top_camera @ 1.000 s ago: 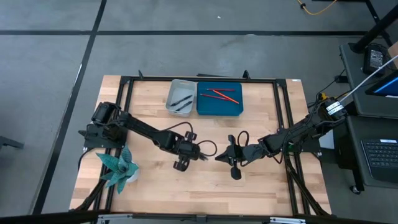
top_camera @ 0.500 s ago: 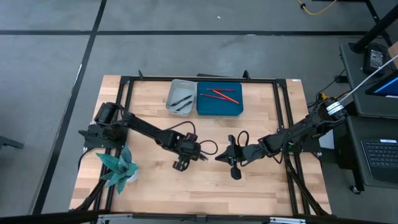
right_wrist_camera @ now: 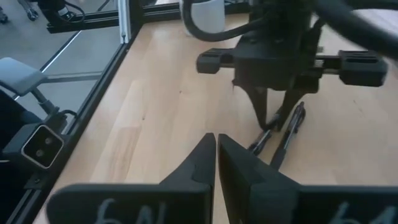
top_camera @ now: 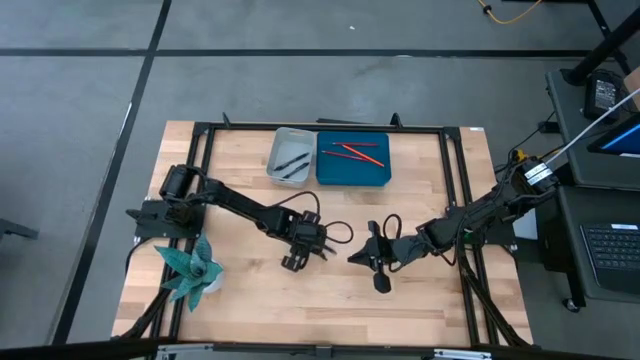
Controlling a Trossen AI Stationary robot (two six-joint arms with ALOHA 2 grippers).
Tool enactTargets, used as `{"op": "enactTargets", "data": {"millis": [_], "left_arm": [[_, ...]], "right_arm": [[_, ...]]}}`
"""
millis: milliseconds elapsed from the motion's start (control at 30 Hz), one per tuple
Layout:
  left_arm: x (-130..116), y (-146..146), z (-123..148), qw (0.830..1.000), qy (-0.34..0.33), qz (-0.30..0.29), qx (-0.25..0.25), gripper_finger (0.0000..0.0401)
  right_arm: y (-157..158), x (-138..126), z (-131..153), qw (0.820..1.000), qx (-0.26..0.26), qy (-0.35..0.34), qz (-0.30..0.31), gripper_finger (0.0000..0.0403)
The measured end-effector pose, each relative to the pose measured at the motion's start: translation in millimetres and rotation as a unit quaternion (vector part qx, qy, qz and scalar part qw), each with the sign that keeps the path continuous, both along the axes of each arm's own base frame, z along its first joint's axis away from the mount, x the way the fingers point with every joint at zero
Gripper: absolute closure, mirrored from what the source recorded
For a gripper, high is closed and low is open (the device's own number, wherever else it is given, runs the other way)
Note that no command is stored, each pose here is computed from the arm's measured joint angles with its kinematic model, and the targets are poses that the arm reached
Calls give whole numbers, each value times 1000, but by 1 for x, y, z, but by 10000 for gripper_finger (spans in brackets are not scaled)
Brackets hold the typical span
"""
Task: Sort pens & pencils
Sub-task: Put the black pen into the gray bin
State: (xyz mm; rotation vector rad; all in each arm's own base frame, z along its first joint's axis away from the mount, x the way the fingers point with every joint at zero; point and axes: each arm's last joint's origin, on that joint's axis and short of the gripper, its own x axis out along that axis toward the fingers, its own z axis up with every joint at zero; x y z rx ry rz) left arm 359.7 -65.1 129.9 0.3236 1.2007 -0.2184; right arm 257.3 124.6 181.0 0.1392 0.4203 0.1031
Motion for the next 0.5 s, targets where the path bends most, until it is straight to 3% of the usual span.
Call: {"op": "enactTargets", "data": {"millis": [233, 400, 500], "left_arm": [[0, 5, -1, 999, 9, -4, -37, 318], [0, 4, -1, 999, 14, -13, -36, 378], [-1, 4, -2, 999, 14, -14, -36, 383]], "right_arm": [[5, -2, 0, 1000, 0, 0, 9, 382], [5, -3, 0, 1000, -2, -1, 7, 382], [5, -3, 0, 1000, -2, -1, 7, 382]]}}
